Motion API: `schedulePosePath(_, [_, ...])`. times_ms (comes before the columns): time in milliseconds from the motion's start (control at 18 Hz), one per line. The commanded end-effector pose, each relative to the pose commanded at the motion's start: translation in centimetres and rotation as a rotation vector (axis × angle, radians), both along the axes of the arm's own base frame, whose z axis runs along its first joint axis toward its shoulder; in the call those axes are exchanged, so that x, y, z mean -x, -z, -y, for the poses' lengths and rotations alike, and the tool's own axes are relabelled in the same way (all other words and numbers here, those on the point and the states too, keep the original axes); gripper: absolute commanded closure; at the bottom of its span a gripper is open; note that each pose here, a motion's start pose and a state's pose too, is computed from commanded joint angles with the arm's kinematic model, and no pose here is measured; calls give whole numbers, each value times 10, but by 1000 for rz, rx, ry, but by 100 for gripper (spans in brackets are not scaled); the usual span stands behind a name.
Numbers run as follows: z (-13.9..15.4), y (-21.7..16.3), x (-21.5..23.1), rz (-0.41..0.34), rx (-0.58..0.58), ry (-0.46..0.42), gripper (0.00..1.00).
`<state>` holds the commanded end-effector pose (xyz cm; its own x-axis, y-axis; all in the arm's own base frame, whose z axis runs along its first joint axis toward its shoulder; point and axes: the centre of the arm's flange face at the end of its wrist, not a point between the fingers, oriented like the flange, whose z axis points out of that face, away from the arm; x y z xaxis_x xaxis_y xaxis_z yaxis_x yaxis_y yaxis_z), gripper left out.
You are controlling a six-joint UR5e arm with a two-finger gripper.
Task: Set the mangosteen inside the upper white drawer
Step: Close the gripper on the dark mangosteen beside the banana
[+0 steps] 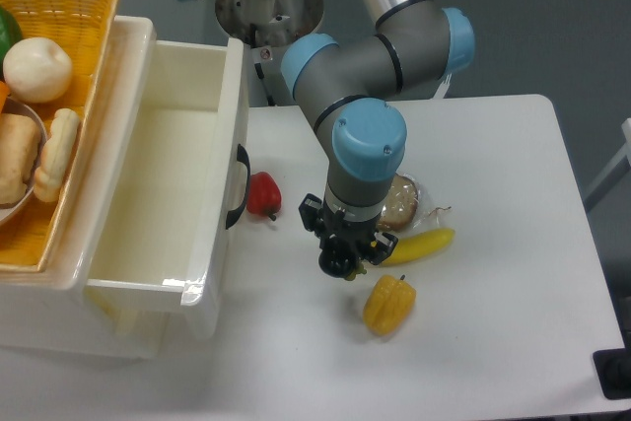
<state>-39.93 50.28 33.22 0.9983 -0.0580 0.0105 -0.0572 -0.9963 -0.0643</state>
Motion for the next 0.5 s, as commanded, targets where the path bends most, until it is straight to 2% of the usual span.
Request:
schedulePosePath(111, [-1, 3, -4, 8, 0, 2, 60])
schedulePosePath(278, [-1, -14, -1, -10, -22, -44, 60])
schedulePosePath(500, [9, -62, -12, -9, -119, -123, 60])
